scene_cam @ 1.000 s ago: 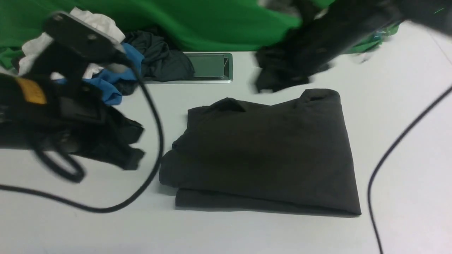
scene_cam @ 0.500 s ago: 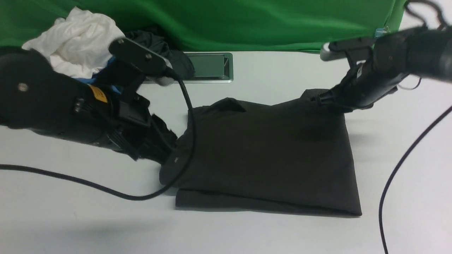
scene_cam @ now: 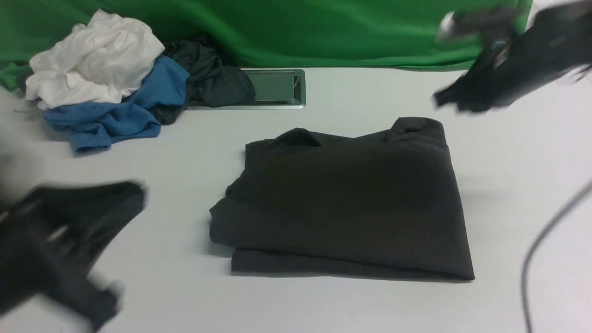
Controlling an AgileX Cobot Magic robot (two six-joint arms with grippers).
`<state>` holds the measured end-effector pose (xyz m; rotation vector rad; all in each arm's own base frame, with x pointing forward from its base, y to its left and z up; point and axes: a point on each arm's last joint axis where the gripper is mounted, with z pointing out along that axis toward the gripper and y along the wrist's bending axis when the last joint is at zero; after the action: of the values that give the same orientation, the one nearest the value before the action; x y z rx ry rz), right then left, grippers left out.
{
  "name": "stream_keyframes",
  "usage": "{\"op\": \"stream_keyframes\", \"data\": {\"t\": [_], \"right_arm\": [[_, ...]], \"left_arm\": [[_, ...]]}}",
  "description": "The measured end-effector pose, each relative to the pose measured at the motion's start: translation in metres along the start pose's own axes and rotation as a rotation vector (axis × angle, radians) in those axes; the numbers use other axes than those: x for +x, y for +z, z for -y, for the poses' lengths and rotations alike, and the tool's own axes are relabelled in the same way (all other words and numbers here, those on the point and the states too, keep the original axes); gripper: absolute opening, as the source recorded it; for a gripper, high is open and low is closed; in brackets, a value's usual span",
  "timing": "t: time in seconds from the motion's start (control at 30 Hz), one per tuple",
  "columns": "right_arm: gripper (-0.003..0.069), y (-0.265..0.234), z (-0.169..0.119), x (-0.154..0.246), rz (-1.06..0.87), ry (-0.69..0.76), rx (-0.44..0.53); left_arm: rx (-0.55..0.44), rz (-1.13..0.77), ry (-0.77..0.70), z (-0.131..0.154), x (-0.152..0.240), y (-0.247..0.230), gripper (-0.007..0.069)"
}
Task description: Fold a long-sleeved shirt on a white desktop.
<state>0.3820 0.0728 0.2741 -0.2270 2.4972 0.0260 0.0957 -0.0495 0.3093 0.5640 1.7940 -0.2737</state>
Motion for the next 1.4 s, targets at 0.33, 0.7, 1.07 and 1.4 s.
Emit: {"op": "stream_keyframes", "data": {"t": [0.33, 0.7, 1.07, 1.4], "right_arm": [[0.0030, -0.195, 0.010, 0.096, 0.230, 0.123, -0.003], [0.0029, -0.226, 0.011, 0.184, 0.239, 0.192, -0.019], [0.0090, -0.242, 0.012, 0.215, 0.400, 0.247, -0.044], [0.0106, -0.243, 0.015, 0.217, 0.418, 0.246, -0.015]], "left_arm": [[-0.063, 0.365, 0.014, 0.014, 0.046, -0.062, 0.0020], [-0.072, 0.366, 0.024, 0.013, 0.050, -0.061, 0.0020], [-0.072, 0.366, 0.024, 0.013, 0.050, -0.061, 0.0020], [-0.073, 0.366, 0.025, 0.013, 0.050, -0.061, 0.0020]]}}
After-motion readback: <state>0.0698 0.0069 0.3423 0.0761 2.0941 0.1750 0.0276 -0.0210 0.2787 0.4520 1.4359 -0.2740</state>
